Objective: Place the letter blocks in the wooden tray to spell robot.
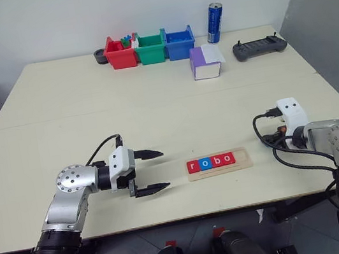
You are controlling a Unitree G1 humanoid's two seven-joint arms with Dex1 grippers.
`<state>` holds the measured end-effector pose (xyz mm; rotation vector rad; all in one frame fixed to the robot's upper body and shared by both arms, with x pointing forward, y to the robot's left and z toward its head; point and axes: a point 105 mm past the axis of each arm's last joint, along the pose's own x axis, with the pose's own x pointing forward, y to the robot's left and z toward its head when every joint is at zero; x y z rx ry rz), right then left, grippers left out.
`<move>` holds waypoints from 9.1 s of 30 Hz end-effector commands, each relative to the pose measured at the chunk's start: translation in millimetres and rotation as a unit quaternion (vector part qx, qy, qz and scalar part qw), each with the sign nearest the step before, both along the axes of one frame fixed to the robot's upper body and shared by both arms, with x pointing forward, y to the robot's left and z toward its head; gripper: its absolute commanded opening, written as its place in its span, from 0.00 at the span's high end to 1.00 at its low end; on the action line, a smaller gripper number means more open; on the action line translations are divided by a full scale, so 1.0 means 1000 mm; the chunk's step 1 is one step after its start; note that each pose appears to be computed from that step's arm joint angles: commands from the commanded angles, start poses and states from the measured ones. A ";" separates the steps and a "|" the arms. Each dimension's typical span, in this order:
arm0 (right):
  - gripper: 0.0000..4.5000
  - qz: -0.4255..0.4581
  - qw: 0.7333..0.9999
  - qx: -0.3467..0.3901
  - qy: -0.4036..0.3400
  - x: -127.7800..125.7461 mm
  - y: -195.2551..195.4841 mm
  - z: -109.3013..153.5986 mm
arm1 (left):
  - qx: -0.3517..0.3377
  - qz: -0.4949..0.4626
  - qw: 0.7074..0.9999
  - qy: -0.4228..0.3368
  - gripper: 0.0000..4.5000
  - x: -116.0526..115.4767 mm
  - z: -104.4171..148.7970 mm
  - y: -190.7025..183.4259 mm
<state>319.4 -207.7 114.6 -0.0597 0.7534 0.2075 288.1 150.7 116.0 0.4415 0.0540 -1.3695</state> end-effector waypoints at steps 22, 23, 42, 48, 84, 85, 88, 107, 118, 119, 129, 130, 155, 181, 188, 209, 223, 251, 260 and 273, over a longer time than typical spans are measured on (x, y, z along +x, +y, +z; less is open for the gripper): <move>0.00 0.563 0.801 -0.203 -0.005 0.004 -0.049 0.037 | 0.011 -0.015 0.999 -0.028 0.00 0.007 0.014 -0.001; 0.00 0.581 0.789 -0.198 -0.009 0.006 -0.047 0.038 | 0.011 -0.013 0.999 -0.029 0.00 0.007 0.014 0.000; 0.00 0.642 0.751 -0.155 -0.008 0.025 -0.029 0.009 | 0.014 0.025 0.999 -0.030 0.00 -0.007 0.013 0.010; 0.00 0.643 0.751 -0.148 0.001 0.023 -0.029 0.000 | 0.016 0.029 0.999 -0.030 0.00 -0.007 0.013 0.012; 0.68 0.655 0.741 -0.145 -0.034 -0.006 0.061 0.023 | 0.014 0.021 0.999 -0.030 0.00 -0.001 0.011 0.006; 0.68 0.653 0.741 -0.151 -0.030 -0.005 0.060 0.021 | 0.014 0.021 0.999 -0.030 0.00 -0.001 0.011 0.006; 0.68 0.653 0.740 -0.158 -0.026 -0.003 0.058 0.017 | 0.013 0.021 0.999 -0.031 0.00 -0.001 0.011 0.006; 0.68 0.639 0.749 -0.176 -0.020 0.013 0.053 0.008 | 0.014 0.018 0.999 -0.026 0.00 -0.006 0.007 0.005; 0.68 0.651 0.739 -0.175 -0.017 0.009 0.055 0.009 | 0.014 0.018 0.999 -0.026 0.00 -0.005 0.007 0.006; 0.68 0.650 0.740 -0.175 -0.017 0.009 0.055 0.009 | 0.014 0.019 0.999 -0.026 0.00 -0.005 0.007 0.006; 0.04 0.649 0.742 -0.161 -0.044 0.009 0.059 0.031 | 0.015 0.019 0.999 -0.027 0.00 -0.004 0.007 0.007; 0.01 0.648 0.742 -0.161 -0.049 0.009 0.058 0.035 | 0.015 0.019 0.999 -0.027 0.00 -0.004 0.008 0.007; 0.97 0.606 0.790 -0.090 -0.025 -0.020 0.050 0.015 | 0.020 0.012 0.999 -0.025 0.00 -0.004 0.007 0.006; 1.00 0.626 0.777 -0.051 -0.033 -0.024 0.045 0.028 | 0.025 0.020 0.999 -0.028 0.00 -0.005 0.009 0.011; 1.00 0.614 0.783 -0.063 -0.071 -0.016 0.045 0.045 | 0.024 0.017 0.999 -0.027 0.00 -0.004 0.008 0.009; 0.49 0.638 0.761 -0.079 -0.084 -0.026 0.070 0.034 | 0.033 0.019 0.999 -0.025 0.00 -0.005 0.005 0.013; 0.01 0.648 0.747 -0.118 -0.094 0.001 0.057 0.017 | 0.035 0.017 0.999 -0.026 0.00 -0.004 0.007 0.014; 0.10 0.655 0.745 -0.117 -0.051 0.012 0.045 -0.018 | 0.039 0.024 0.999 -0.029 0.00 -0.006 0.008 0.017; 0.25 0.629 0.768 -0.110 -0.049 0.011 0.046 -0.014 | 0.038 0.024 0.999 -0.028 0.00 -0.007 0.008 0.017; 0.25 0.590 0.798 -0.111 -0.061 0.002 0.058 -0.007 | 0.035 0.019 0.999 -0.028 0.00 -0.004 0.006 0.014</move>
